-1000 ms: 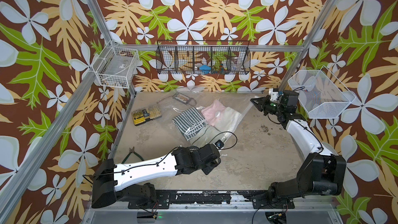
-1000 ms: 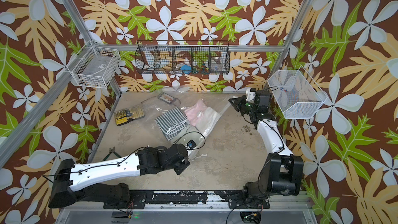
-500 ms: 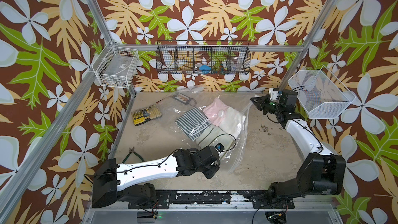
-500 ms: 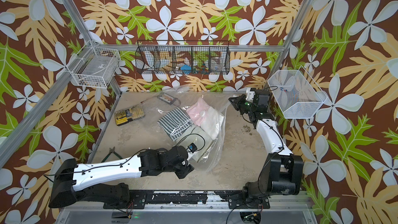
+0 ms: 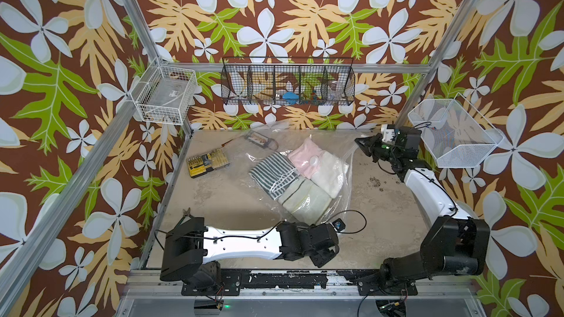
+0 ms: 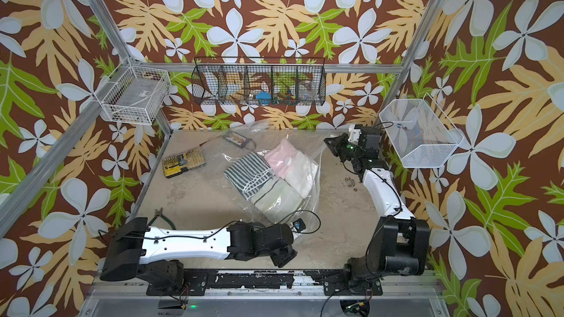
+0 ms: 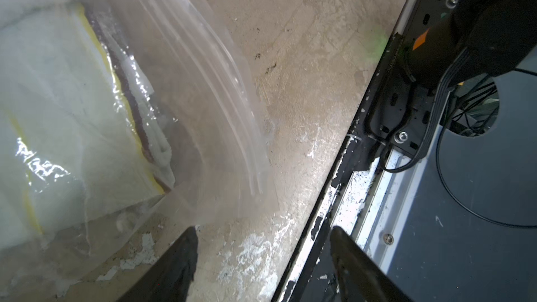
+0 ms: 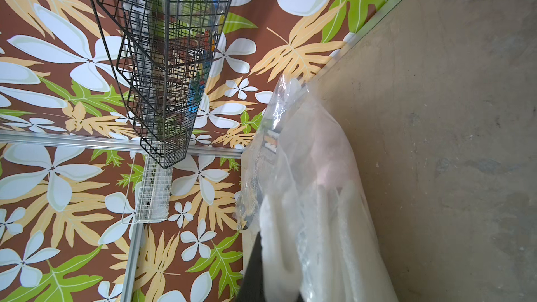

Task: Place the folded towel into the vacuum bag
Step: Adjust the vacuum bag at the center of the board.

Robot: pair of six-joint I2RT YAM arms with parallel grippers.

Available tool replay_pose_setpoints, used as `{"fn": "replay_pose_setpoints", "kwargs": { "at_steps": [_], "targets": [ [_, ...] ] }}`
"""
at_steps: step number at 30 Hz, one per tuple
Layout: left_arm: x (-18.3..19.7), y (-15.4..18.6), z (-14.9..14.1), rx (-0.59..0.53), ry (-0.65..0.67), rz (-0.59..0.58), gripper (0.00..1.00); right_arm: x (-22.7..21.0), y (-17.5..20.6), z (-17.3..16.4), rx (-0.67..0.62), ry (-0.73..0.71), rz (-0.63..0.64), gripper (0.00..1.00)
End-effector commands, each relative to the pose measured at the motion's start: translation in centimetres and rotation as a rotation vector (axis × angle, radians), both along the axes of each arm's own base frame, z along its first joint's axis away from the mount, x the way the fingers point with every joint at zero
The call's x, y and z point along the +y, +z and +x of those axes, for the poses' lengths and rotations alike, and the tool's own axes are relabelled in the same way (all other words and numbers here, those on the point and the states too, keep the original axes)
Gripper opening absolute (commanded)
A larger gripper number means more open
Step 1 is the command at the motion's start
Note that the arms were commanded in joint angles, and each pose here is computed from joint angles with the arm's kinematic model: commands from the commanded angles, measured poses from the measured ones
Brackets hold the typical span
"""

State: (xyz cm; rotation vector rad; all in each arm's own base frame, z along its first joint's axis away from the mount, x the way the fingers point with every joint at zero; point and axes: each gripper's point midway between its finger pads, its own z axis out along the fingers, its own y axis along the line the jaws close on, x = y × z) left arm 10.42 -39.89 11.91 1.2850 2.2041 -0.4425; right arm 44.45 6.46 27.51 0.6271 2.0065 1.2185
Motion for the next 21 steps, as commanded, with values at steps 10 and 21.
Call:
{"fn": "replay_pose_setpoints", "kwargs": {
  "at_steps": [10, 21],
  "targets": [
    [0.3, -1.7, 4.7, -0.419, 0.064, 0.196, 0.65, -0.1, 0.1, 0.5, -0.039, 0.001, -0.007, 0.0],
    [-0.3, 2.3, 2.7, -0.418, -0.071, -0.066, 0.0, -0.1, 1.3, 1.1, -0.062, -0.006, 0.005, 0.0]
  ]
}}
